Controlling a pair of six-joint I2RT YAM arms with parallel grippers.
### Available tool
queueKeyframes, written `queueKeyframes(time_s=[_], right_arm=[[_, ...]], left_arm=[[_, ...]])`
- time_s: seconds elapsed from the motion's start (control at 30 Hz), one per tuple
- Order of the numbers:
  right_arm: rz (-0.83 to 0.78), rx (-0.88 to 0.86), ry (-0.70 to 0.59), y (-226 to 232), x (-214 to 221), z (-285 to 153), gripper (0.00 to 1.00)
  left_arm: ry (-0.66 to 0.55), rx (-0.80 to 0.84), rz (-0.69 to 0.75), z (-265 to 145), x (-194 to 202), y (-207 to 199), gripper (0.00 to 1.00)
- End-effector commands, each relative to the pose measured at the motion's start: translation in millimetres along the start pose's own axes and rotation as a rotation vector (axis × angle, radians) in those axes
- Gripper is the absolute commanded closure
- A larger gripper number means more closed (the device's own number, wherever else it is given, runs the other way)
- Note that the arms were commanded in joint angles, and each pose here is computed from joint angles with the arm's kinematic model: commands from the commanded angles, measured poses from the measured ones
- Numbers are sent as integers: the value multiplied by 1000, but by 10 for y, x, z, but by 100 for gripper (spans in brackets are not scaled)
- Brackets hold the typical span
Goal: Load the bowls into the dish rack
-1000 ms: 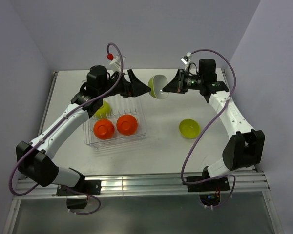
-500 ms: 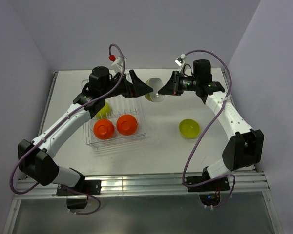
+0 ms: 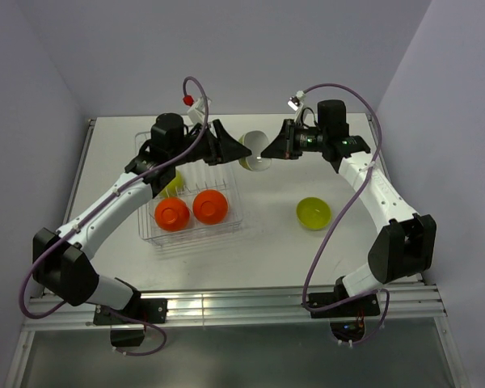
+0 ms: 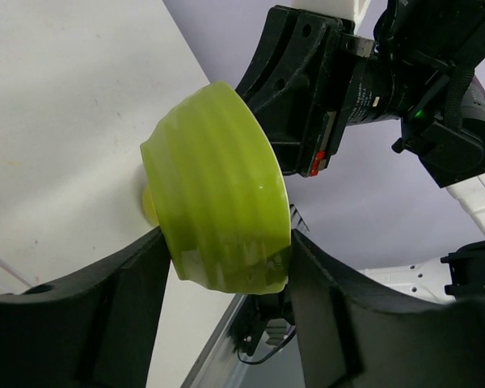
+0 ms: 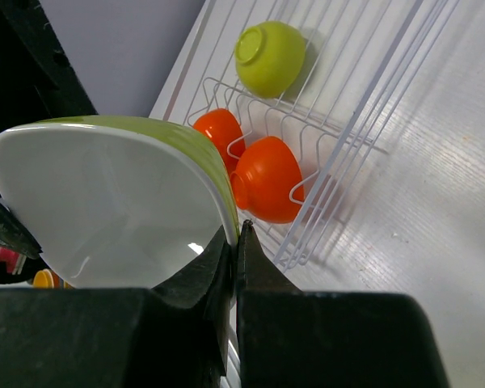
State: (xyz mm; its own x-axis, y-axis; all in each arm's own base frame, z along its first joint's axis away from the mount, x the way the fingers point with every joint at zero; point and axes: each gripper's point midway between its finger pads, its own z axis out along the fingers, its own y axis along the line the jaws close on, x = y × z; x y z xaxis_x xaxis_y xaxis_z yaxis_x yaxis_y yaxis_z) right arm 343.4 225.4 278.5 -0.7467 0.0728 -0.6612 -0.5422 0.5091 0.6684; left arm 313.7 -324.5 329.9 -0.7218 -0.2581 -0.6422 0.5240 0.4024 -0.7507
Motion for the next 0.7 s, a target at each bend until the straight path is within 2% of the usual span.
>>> queueKeyframes(time_s=[0.0,0.07,0.17,0.2,0.27,0.3,0.37,0.4,0.47,0.5,0.57,0.67], right_arm=[[-76,-25,-33,205,-109,-52,100],[-78,-24,-32,206,-110,-48,100],[-81,-26,-26,218,-99,-34,100],[-84,-28,-23,223,-92,-31,100],[-82,-28,-15,209,-75,-17,100],[-82,-28,-12,208,-72,-15,100],[-81,-30,-5,206,-67,-11,100],[-81,-30,-5,203,-65,-9,89],[-81,-25,-8,196,-61,-13,79],[-84,-22,-13,193,-66,-15,67],[-84,-21,-13,202,-59,-28,64],[-80,-20,-11,198,-51,-27,52]], left_arm=[[-25,78,25,-64,-67,-238,41],[-21,78,19,-58,-51,-227,43],[-17,81,16,-55,-32,-216,56],[-17,81,15,-54,-29,-214,70],[-19,81,19,-58,-28,-219,85],[-19,74,17,-59,-29,-211,100],[-29,69,24,-73,-52,-219,100],[-29,60,23,-80,-56,-207,100],[-38,58,29,-102,-87,-222,100],[-45,48,28,-112,-105,-207,100],[-61,40,31,-148,-160,-194,100],[-81,24,16,-194,-231,-134,100]])
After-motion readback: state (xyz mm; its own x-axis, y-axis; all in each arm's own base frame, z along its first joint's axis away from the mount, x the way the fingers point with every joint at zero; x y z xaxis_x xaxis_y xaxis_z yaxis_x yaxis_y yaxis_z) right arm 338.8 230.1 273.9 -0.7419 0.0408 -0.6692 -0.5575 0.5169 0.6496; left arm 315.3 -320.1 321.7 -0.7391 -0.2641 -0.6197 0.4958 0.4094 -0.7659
